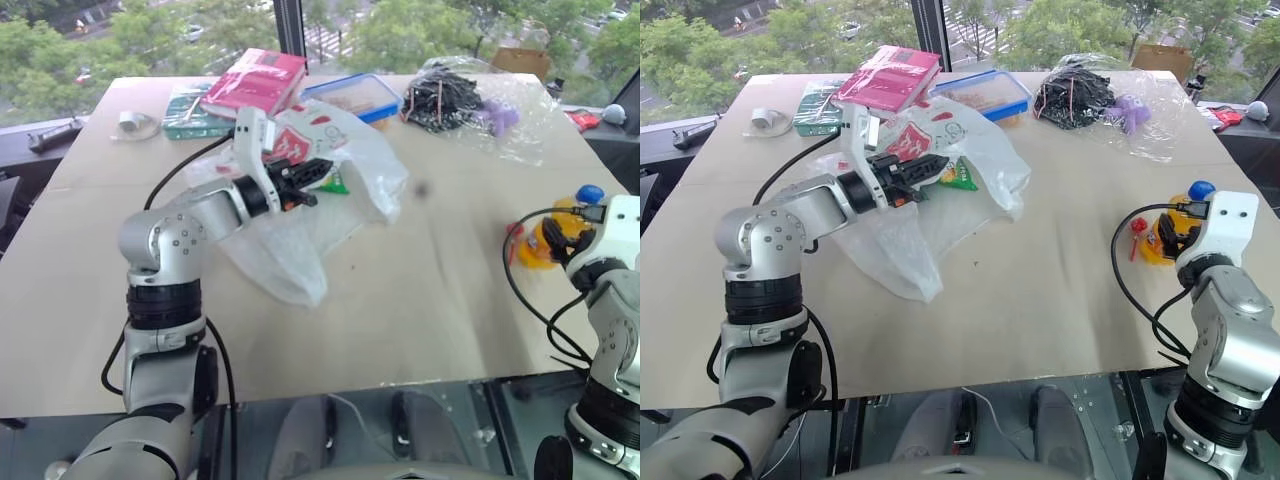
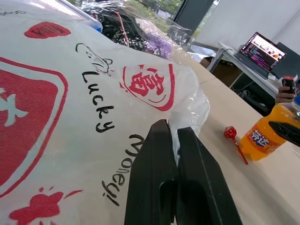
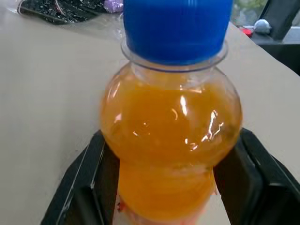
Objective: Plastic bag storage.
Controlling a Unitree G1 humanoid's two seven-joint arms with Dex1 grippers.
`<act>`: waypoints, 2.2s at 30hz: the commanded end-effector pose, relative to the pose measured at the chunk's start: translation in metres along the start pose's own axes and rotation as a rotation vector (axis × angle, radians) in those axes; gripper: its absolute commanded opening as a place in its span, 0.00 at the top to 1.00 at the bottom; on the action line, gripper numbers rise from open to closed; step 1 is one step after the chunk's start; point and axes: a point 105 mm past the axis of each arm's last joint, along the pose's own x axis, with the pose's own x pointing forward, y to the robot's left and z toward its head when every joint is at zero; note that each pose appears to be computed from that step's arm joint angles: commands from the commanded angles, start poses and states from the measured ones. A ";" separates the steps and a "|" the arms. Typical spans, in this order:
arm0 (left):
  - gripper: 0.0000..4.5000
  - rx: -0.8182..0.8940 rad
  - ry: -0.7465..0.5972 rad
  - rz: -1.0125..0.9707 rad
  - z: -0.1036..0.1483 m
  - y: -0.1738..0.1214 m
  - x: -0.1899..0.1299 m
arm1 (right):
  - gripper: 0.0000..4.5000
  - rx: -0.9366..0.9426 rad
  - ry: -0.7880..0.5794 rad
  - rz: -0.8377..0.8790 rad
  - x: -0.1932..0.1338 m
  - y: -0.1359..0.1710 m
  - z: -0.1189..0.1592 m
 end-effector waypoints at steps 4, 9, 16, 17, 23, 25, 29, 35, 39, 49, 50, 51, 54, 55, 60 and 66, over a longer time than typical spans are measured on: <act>1.00 0.069 -0.060 -0.019 0.026 -0.010 -0.005 | 0.49 -0.038 -0.200 0.342 -0.024 0.061 0.050; 1.00 0.069 -0.065 -0.028 0.031 -0.011 -0.005 | 0.49 0.120 -0.288 0.840 -0.063 0.167 0.078; 1.00 0.079 -0.088 -0.071 0.044 -0.020 -0.005 | 0.49 0.255 -0.077 1.114 -0.051 0.261 0.057; 1.00 0.080 -0.097 -0.081 0.047 -0.023 -0.006 | 0.49 0.256 -0.042 1.134 -0.046 0.271 0.051; 1.00 0.085 -0.109 -0.129 0.052 -0.035 -0.018 | 0.49 0.360 0.063 1.142 -0.004 0.303 0.049; 1.00 0.075 -0.093 -0.145 0.048 -0.038 -0.022 | 0.49 0.412 0.072 1.156 0.004 0.311 0.056; 1.00 0.089 -0.025 -0.149 0.030 -0.042 -0.026 | 0.49 0.503 0.107 1.152 0.023 0.332 0.069; 1.00 0.078 -0.028 -0.116 0.023 -0.040 -0.024 | 0.38 0.574 0.174 1.056 0.043 0.367 0.063; 1.00 0.042 -0.053 -0.101 0.024 -0.037 -0.020 | 0.08 0.544 0.146 1.083 0.034 0.385 0.070; 1.00 -0.019 -0.162 0.053 0.042 -0.001 -0.010 | 0.01 0.181 -0.118 1.245 -0.005 0.313 0.095; 1.00 -0.022 -0.160 0.058 0.041 0.001 -0.008 | 0.01 0.173 -0.125 1.264 -0.018 0.297 0.098; 1.00 -0.023 -0.159 0.059 0.039 0.001 -0.006 | 0.01 0.161 -0.134 1.269 -0.027 0.287 0.099; 1.00 -0.023 -0.152 0.053 0.035 0.001 0.000 | 0.01 0.134 -0.169 1.211 -0.040 0.258 0.105; 1.00 -0.022 -0.149 0.048 0.034 0.000 0.002 | 0.01 0.113 -0.181 1.192 -0.045 0.249 0.105; 1.00 -0.014 -0.144 0.035 0.033 0.000 0.005 | 0.01 0.019 -0.222 0.941 -0.052 0.200 0.103; 1.00 -0.009 -0.137 0.034 0.029 0.000 0.009 | 0.01 -0.100 0.028 0.241 -0.011 0.080 0.039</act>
